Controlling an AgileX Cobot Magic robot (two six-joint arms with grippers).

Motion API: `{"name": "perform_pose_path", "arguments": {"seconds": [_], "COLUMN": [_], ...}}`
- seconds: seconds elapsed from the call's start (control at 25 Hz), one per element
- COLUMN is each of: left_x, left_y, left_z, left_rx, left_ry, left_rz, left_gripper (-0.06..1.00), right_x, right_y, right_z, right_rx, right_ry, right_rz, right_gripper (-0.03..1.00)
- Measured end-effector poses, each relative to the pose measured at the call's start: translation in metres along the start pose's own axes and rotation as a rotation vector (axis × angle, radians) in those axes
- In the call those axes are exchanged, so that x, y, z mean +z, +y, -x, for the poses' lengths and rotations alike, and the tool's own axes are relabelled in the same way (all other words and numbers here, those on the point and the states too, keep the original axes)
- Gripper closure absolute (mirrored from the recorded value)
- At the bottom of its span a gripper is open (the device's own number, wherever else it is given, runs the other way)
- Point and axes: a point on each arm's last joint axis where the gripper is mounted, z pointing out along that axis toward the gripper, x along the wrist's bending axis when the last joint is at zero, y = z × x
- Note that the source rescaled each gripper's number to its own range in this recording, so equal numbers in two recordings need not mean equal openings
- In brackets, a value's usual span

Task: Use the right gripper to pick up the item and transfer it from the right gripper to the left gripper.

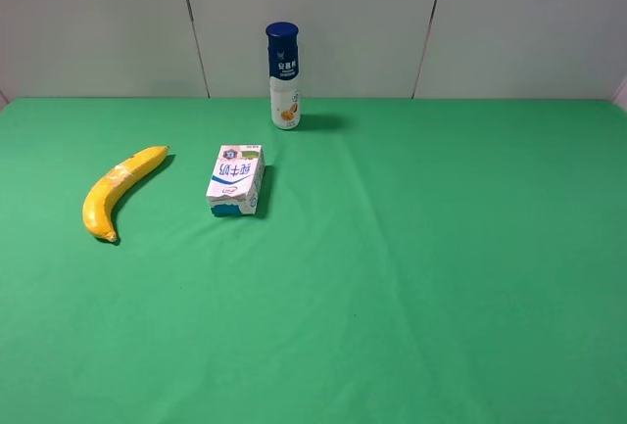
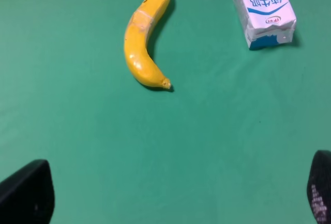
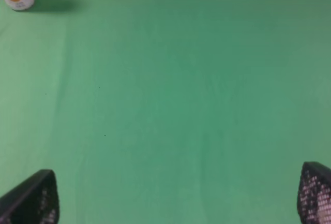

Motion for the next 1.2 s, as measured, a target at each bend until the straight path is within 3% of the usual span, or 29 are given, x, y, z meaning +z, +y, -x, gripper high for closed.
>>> {"name": "perform_pose_path", "arguments": {"seconds": [1.2], "left_x": [0.0], "left_y": [0.0001], "left_z": [0.0], "left_rx": [0.0], "left_ry": [0.0], "left_rz": [0.001], "left_gripper": [-0.02], "right_x": [0.0], "right_y": [0.0], "right_z": [0.0], "right_rx": [0.0], "right_ry": [0.0], "right_rz": [0.0], "right_gripper": [-0.03]}}
